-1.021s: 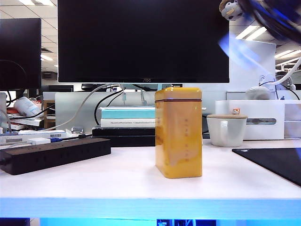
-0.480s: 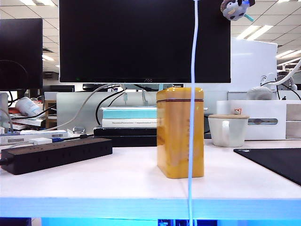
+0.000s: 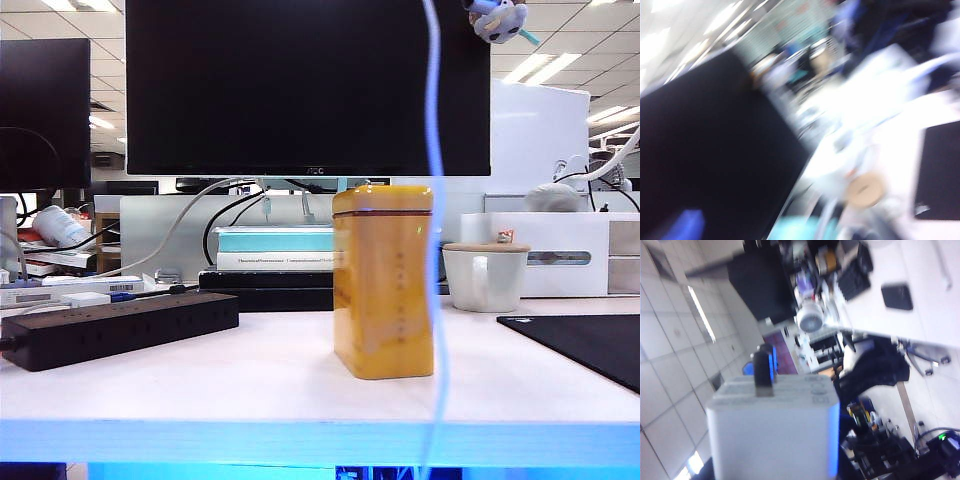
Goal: Plug the white charger into the left socket.
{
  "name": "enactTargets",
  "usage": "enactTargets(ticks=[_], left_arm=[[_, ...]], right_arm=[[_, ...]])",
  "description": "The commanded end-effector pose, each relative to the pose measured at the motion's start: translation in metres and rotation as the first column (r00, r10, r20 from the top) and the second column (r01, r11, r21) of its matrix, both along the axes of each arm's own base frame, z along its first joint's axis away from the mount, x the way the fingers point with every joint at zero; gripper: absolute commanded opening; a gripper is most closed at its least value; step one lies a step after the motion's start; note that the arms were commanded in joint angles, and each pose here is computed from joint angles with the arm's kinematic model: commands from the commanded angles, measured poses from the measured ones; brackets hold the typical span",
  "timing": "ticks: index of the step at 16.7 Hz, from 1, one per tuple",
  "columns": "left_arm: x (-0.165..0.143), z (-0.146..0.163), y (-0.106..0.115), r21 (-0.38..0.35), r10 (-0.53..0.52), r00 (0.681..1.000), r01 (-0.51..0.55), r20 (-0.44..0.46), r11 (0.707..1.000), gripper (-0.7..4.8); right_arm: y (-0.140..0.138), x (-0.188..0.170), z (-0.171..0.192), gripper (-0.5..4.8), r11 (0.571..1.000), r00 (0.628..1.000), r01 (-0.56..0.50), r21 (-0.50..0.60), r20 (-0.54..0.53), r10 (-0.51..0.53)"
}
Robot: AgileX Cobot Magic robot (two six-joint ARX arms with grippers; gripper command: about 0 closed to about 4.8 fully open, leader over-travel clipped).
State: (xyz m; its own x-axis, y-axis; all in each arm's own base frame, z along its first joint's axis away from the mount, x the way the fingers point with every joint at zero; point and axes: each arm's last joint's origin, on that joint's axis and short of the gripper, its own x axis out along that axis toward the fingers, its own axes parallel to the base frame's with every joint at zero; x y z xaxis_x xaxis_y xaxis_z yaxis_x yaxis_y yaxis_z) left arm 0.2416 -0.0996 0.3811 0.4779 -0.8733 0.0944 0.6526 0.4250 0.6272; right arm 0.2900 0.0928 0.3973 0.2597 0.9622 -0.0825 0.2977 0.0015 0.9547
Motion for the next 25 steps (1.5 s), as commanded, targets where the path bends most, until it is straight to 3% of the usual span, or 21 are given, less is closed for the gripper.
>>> enactTargets(ticks=[1, 4, 6, 10, 14, 22, 25], left_arm=[[-0.002, 0.004, -0.001, 0.103, -0.003, 0.973, -0.021, 0.231, 0.994, 4.76], [-0.003, 0.003, -0.005, 0.168, -0.004, 0.933, -0.061, 0.36, 0.984, 4.76], [-0.006, 0.002, -0.014, 0.193, -0.041, 0.918, -0.038, 0.394, 0.98, 4.75], [-0.015, 0.001, -0.03, 0.199, -0.116, 0.918, 0.041, 0.38, 0.979, 4.74], [-0.022, -0.004, -0.049, 0.209, -0.185, 0.915, 0.115, 0.36, 0.971, 4.25], [-0.019, -0.007, -0.053, 0.214, -0.193, 0.916, 0.122, 0.351, 0.969, 4.21], [-0.019, -0.007, -0.053, 0.214, -0.192, 0.916, 0.121, 0.351, 0.969, 3.06]], right_arm=[[0.018, -0.007, 0.005, 1.36, 0.998, 0.998, -0.06, 0.023, -0.021, 0.061], [0.032, -0.013, 0.005, 1.36, 0.994, 0.993, -0.107, 0.029, -0.036, 0.108], [0.036, -0.015, 0.005, 1.36, 0.992, 0.992, -0.122, 0.029, -0.039, 0.123], [0.05, -0.022, 0.005, 1.36, 0.984, 0.984, -0.176, 0.03, -0.037, 0.177], [0.055, -0.025, 0.007, 1.36, 0.974, 0.974, -0.222, 0.04, -0.03, 0.223], [0.062, -0.029, 0.009, 1.36, 0.961, 0.962, -0.272, 0.052, -0.021, 0.273], [0.062, -0.03, 0.009, 1.36, 0.959, 0.96, -0.279, 0.053, -0.02, 0.28]])
